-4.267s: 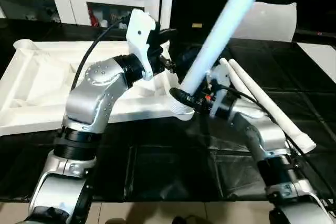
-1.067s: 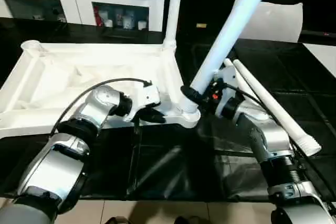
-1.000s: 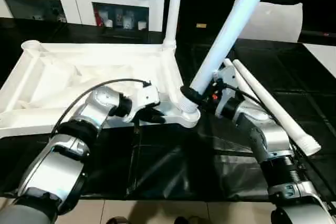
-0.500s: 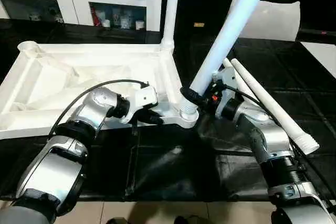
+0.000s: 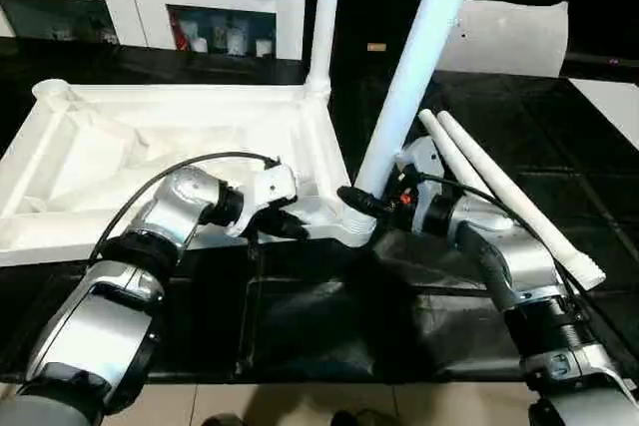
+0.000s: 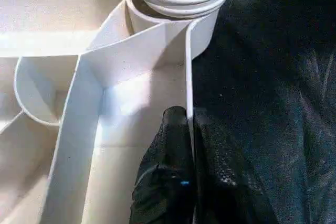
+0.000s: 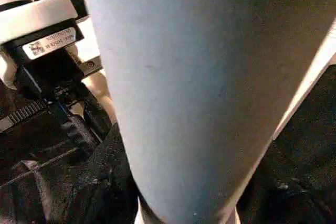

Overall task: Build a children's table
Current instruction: Insert table leg to table base

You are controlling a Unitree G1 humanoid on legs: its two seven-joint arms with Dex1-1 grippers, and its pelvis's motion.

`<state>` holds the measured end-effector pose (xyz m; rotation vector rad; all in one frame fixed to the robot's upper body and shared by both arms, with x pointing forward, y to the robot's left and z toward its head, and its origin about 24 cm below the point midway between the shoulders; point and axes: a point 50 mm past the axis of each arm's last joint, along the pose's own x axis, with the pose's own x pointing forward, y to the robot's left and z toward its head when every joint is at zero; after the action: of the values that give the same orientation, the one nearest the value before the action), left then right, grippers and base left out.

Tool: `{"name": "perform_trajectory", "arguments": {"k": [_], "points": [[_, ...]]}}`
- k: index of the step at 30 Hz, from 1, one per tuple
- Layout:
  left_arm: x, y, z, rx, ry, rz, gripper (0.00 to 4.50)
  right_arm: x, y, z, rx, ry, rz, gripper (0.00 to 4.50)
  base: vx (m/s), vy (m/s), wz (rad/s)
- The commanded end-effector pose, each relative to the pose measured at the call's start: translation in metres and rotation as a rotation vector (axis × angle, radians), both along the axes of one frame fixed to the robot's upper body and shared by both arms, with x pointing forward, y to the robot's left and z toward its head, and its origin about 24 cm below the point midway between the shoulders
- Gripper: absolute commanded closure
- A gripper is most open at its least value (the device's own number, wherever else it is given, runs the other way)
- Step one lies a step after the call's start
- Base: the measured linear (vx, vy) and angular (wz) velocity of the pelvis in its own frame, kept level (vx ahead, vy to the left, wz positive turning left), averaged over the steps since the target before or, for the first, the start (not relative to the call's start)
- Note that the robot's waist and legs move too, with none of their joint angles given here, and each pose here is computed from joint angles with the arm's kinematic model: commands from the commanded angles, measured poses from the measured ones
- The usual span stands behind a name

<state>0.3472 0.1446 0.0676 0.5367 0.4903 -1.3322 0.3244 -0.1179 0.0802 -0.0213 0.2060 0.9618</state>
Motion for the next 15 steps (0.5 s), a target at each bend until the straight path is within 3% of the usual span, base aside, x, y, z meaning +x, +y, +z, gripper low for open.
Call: {"name": "perform_trajectory", "arguments": {"k": [1,15], "points": [[-0.003,-0.001,0.000,-0.031,0.015,-0.022,4.50,-0.001,-0.003,-0.011,-0.046,0.050,0.001,2.59,0.000,0.000,0.00],[-0.011,-0.003,0.004,-0.062,0.019,-0.095,4.50,0.004,-0.004,-0.022,-0.069,0.081,-0.007,2.59,0.000,0.000,0.00]]}}
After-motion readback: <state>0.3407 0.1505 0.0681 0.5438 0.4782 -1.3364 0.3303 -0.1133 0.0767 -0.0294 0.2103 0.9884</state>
